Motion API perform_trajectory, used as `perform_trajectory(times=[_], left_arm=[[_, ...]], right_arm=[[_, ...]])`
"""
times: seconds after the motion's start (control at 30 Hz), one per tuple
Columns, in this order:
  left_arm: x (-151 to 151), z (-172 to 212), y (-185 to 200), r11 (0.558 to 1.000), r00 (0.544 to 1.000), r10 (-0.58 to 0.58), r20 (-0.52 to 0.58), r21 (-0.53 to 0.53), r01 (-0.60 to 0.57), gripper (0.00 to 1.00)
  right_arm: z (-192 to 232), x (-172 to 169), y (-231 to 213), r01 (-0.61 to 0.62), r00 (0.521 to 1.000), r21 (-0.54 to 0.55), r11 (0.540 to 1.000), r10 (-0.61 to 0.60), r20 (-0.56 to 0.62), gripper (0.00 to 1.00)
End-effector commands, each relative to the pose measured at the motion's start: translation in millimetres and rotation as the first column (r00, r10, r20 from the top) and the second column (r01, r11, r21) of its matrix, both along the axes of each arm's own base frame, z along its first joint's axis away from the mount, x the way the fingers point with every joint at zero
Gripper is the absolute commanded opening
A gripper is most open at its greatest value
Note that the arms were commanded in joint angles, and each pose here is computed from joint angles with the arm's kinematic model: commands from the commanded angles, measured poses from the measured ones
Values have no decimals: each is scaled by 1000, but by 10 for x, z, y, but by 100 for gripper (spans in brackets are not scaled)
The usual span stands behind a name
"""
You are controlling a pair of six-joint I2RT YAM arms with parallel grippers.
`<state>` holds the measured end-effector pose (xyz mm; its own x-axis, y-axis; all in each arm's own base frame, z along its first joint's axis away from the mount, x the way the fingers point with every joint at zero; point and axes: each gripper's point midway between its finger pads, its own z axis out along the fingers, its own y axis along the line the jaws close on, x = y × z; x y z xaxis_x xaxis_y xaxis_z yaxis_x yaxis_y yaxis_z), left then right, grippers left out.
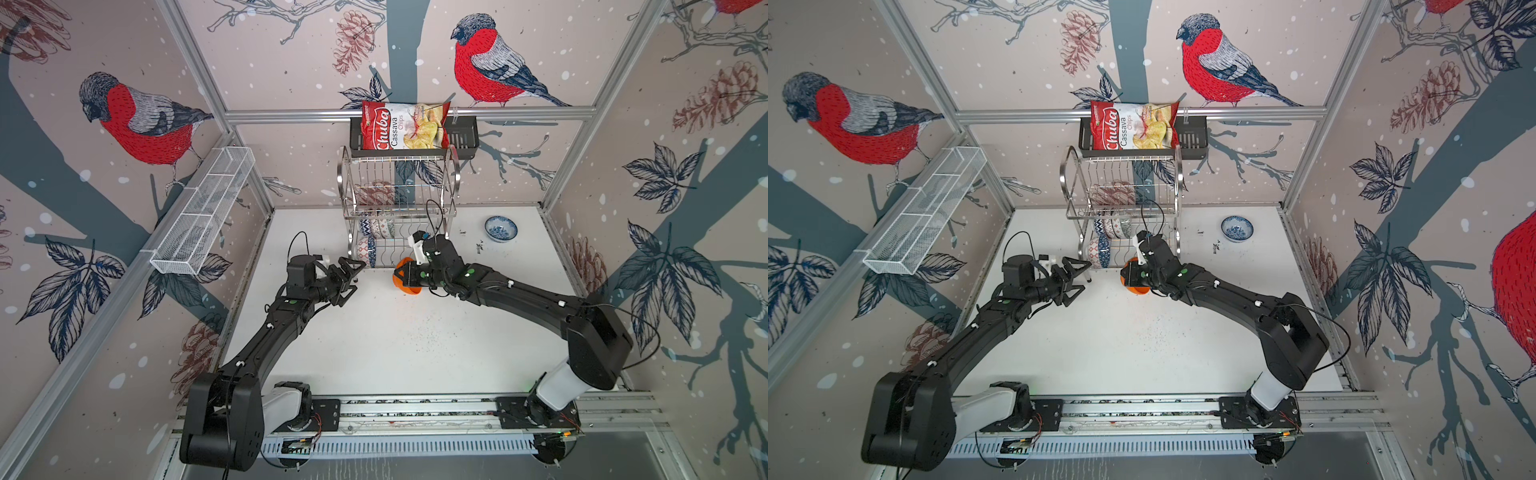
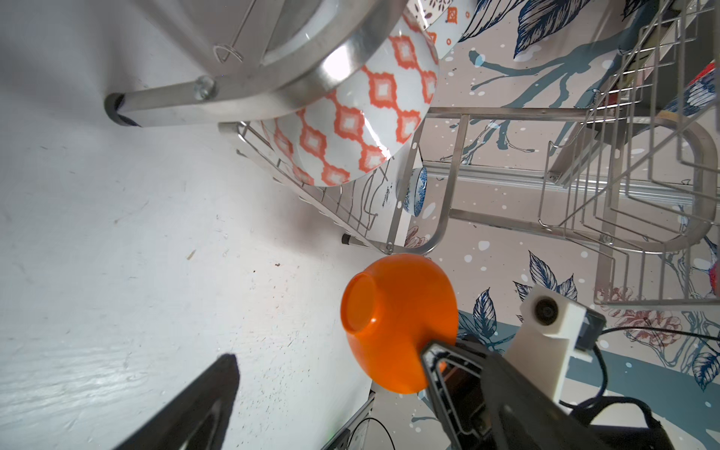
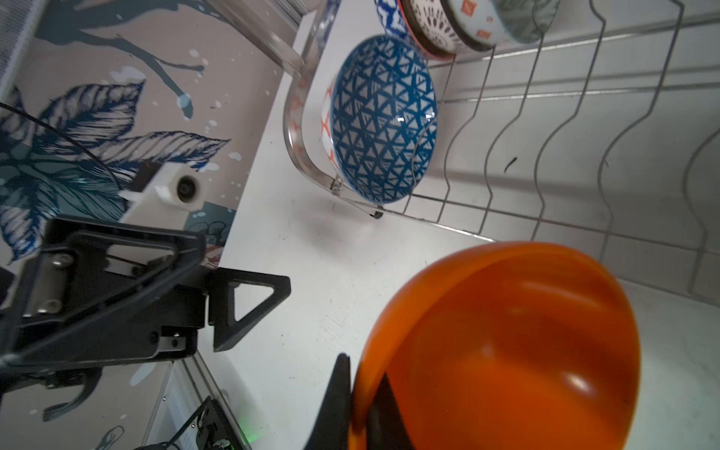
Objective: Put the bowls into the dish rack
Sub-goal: 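Lift the orange bowl by its rim and tilt it upright with the right gripper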
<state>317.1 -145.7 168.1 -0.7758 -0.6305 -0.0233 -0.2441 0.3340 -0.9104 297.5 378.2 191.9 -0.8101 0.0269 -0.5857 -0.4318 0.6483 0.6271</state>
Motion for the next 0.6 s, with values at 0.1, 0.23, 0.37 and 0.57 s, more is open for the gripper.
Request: perform_trajectory(times=[0.1, 0.23, 0.37, 0.57], left_arm=[[18, 56, -26, 999, 1000, -8, 13, 38, 8, 97], [87, 84, -61, 999, 999, -26, 29, 33, 25, 97], [176, 134, -124, 997, 996, -70, 48, 30, 68, 97], [262, 223, -171, 995, 993, -97, 71, 23, 95, 97]], right_arm=[[476, 75, 106, -52, 995, 214, 976, 32, 95, 0], [487, 155, 88, -47, 995, 281, 959, 19, 103, 0], [469, 211, 119, -47, 994, 312, 949, 14, 108, 0], [484, 278, 186, -51, 995, 356, 933, 16, 101, 0]])
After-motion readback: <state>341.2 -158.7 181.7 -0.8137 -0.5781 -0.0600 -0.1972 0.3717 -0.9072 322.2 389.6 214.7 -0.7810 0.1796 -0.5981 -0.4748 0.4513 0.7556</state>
